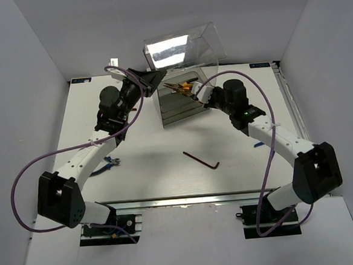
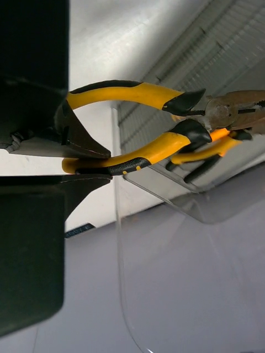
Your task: Sort the tools into containers
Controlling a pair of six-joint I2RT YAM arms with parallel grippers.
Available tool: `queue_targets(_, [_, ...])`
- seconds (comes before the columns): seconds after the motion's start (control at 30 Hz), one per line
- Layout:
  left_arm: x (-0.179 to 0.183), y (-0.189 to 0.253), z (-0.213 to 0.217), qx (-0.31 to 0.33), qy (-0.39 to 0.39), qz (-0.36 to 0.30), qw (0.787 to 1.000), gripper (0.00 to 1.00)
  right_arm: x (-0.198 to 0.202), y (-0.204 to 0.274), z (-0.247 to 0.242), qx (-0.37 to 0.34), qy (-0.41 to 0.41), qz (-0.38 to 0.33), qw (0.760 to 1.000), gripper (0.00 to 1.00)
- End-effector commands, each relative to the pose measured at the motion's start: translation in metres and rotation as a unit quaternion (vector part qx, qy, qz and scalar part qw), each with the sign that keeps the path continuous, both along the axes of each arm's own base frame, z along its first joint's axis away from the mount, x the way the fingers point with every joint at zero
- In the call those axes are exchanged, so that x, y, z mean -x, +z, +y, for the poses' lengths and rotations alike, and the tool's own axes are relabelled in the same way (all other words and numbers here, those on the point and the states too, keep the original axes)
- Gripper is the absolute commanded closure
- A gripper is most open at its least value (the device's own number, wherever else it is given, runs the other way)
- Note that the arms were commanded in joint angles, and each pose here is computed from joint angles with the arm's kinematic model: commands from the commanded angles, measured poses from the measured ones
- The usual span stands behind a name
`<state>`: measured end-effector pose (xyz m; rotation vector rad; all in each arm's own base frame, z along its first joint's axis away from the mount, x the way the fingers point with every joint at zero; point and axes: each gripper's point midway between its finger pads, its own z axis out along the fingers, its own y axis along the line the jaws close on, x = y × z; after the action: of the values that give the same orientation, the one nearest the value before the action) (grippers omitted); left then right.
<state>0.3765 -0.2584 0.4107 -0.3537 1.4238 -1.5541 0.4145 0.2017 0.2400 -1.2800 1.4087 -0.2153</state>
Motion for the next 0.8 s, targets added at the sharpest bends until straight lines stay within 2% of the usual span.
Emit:
queue_targets(0.0, [0.019,0.042,0.005,0.026,-0.009,-0.066,0.997,0.84,-0.023,0.076,0.017,-0.049,0.005,-0.135,0.99,1.0])
queue_targets(0.17, [0.02,0.042,0.007,0.025,-0.006,-0.066,0.997,0.84,-0.036,0.091,0.02,-0.052,-0.015,-0.202,0.978,1.0])
queue_targets(0.3, [0.021,0.04,0.009,0.025,-0.001,-0.065,0.998,0.84,-0.04,0.109,0.028,-0.064,-0.021,-0.29,0.955,1.0])
queue_targets(0.57, [0.019,0.039,0.007,0.022,-0.004,-0.063,0.998,0.84,-0.056,0.113,0.053,-0.045,0.003,-0.336,0.941,1.0])
queue_targets(0.77, [0.019,0.04,0.007,0.023,-0.004,-0.064,0.998,0.84,-0.07,0.087,0.065,-0.021,0.008,-0.344,0.939,1.0])
